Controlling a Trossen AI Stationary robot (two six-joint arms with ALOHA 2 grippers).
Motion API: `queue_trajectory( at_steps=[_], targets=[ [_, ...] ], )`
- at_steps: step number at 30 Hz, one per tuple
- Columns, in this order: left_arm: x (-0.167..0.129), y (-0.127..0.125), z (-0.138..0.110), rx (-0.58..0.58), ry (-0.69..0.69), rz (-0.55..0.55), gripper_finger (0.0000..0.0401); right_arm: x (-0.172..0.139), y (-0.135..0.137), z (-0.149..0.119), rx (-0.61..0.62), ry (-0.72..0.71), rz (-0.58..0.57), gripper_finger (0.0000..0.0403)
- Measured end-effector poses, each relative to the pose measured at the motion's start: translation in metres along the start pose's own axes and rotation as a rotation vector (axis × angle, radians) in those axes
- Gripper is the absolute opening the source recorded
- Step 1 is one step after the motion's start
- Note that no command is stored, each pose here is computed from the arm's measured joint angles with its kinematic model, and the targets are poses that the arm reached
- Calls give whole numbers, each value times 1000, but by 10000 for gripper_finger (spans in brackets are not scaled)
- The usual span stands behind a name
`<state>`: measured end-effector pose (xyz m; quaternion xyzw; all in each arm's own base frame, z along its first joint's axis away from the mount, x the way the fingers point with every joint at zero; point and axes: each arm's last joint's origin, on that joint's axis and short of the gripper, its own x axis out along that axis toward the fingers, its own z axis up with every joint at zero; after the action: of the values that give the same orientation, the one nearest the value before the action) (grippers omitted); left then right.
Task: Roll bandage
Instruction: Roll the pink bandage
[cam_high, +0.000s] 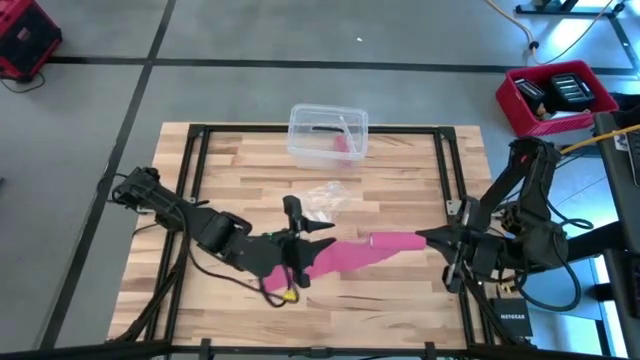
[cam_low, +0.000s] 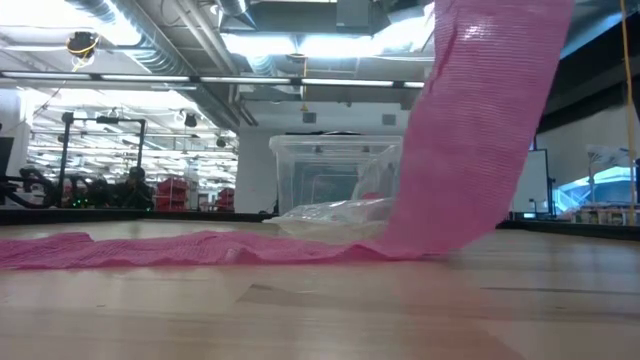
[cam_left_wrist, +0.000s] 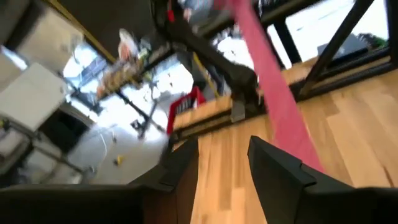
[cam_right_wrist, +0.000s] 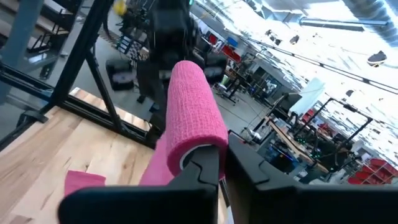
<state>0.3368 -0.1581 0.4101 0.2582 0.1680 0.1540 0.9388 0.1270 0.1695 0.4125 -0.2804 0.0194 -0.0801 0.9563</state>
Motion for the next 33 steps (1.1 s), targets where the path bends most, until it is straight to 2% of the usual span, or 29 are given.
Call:
queue_trajectory(
  at_steps=[7, 12, 17, 26, 33],
  targets=[
    [17, -12, -23, -74, 41, 5, 129, 1, 0, -1, 12, 5, -1, 12],
    [10, -14, -7, -136, -86, 14, 129, 2, 0, -1, 33, 10, -8, 14],
    [-4, -17, 12, -151, -231, 26, 129, 15, 1, -7, 36, 53, -47, 12],
    [-2, -14, 12, -193, -230, 34, 129, 45, 10, -19, 1, 142, -125, 12],
    [6, -7, 9, -205, -206, 72, 129, 54, 16, -22, -21, 153, -116, 15]
  ],
)
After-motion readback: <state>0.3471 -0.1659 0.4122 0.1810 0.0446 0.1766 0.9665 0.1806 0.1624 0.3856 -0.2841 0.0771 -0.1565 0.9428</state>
